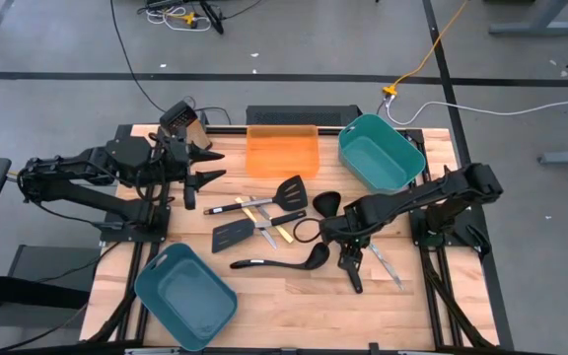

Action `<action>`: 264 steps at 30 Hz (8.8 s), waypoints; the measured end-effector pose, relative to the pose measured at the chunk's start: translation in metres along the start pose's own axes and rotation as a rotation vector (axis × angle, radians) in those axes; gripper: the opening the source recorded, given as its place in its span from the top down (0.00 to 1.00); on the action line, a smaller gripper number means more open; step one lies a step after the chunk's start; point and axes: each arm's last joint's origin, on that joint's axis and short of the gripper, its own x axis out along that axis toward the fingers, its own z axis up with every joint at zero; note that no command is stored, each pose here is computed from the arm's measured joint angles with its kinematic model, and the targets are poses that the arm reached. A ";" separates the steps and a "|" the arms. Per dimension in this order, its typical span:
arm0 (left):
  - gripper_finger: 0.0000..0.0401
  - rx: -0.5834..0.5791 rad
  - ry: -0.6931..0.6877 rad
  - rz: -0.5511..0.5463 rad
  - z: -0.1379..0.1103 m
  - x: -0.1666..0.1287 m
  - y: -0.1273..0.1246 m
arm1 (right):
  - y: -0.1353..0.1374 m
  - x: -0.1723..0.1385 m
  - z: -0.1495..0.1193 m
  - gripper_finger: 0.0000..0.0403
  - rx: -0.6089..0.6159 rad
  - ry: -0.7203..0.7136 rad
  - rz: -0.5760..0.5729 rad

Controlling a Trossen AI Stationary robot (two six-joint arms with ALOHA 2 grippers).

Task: Pick & Place Kitchen Items
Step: Put the right black ladle into the blue bin

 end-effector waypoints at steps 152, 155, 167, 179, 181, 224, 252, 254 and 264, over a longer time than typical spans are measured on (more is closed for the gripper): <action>0.55 0.035 -0.008 0.005 0.001 0.000 0.000 | -0.008 -0.069 -0.038 0.47 -0.060 -0.348 0.067; 0.55 0.036 -0.008 0.005 0.001 0.000 0.000 | -0.004 -0.063 -0.035 0.47 -0.047 -0.335 0.043; 0.55 0.035 -0.008 0.005 0.001 0.000 0.000 | 0.003 -0.046 -0.036 0.47 0.154 -0.374 -0.048; 0.55 0.035 -0.009 0.005 0.001 0.000 0.000 | -0.001 -0.015 -0.045 0.47 0.307 -0.304 -0.100; 0.55 0.035 -0.009 0.005 0.001 0.000 0.000 | 0.000 -0.009 -0.043 0.47 0.308 -0.285 -0.123; 0.55 0.035 -0.010 0.006 0.001 0.000 0.000 | 0.024 0.048 -0.015 0.47 0.355 -0.233 -0.077; 0.55 0.035 -0.009 0.005 0.001 0.000 0.000 | 0.002 0.078 -0.009 0.46 0.458 -0.221 -0.175; 0.55 0.035 -0.009 0.005 0.001 0.000 0.000 | 0.001 0.081 -0.008 0.46 0.460 -0.219 -0.179; 0.55 0.035 -0.009 0.006 0.001 0.000 0.000 | -0.003 0.090 -0.008 0.47 0.463 -0.232 -0.175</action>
